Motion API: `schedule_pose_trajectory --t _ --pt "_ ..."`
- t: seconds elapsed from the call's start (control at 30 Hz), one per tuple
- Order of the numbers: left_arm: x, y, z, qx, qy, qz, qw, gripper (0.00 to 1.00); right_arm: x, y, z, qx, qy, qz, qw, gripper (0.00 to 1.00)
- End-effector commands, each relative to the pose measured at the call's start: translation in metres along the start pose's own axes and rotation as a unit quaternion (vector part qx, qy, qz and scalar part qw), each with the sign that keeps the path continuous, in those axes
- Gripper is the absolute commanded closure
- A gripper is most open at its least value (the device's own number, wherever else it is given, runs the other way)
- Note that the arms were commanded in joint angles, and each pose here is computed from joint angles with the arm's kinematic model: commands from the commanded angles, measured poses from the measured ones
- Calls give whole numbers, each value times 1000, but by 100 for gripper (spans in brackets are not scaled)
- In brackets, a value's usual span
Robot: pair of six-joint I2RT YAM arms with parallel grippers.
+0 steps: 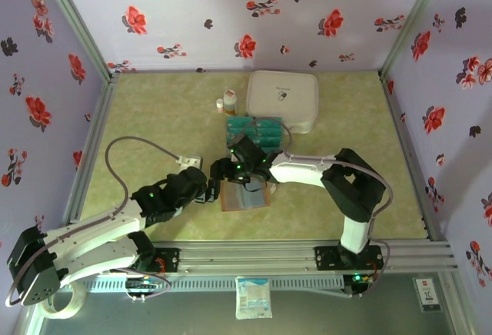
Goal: Put the credit cards into the card holder
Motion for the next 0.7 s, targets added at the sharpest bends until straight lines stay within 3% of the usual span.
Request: schedule_pose_trajectory --t 0.0,0.17,0.33,0.5,0.67 --pt "-8 -4 27 -49 -61 -13 997 0 15 -9 -22 5 36 -24 999 42" --pt "-7 -2 29 -54 -61 -8 997 0 -3 13 -7 -25 27 -13 999 42" --pt "-4 -5 31 -51 -56 -4 997 0 -54 38 26 -71 -12 -22 997 40" --pt "3 -13 33 -32 -39 4 999 0 -111 23 52 -60 -67 -45 995 40" --pt "14 -22 33 -17 -18 11 1000 0 -149 -13 51 -39 -92 -90 991 39"
Point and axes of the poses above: each hand's point on the last joint's axis, 136 mm out from that joint toward the fingers, its own x axis out along the fingers, its own y axis along the line the jaws close on, z = x × y, the point moved 4 cm from there along -x, back along the fingers, and after that the axes turned 9 degrees about -x, right-handed, at the moved point
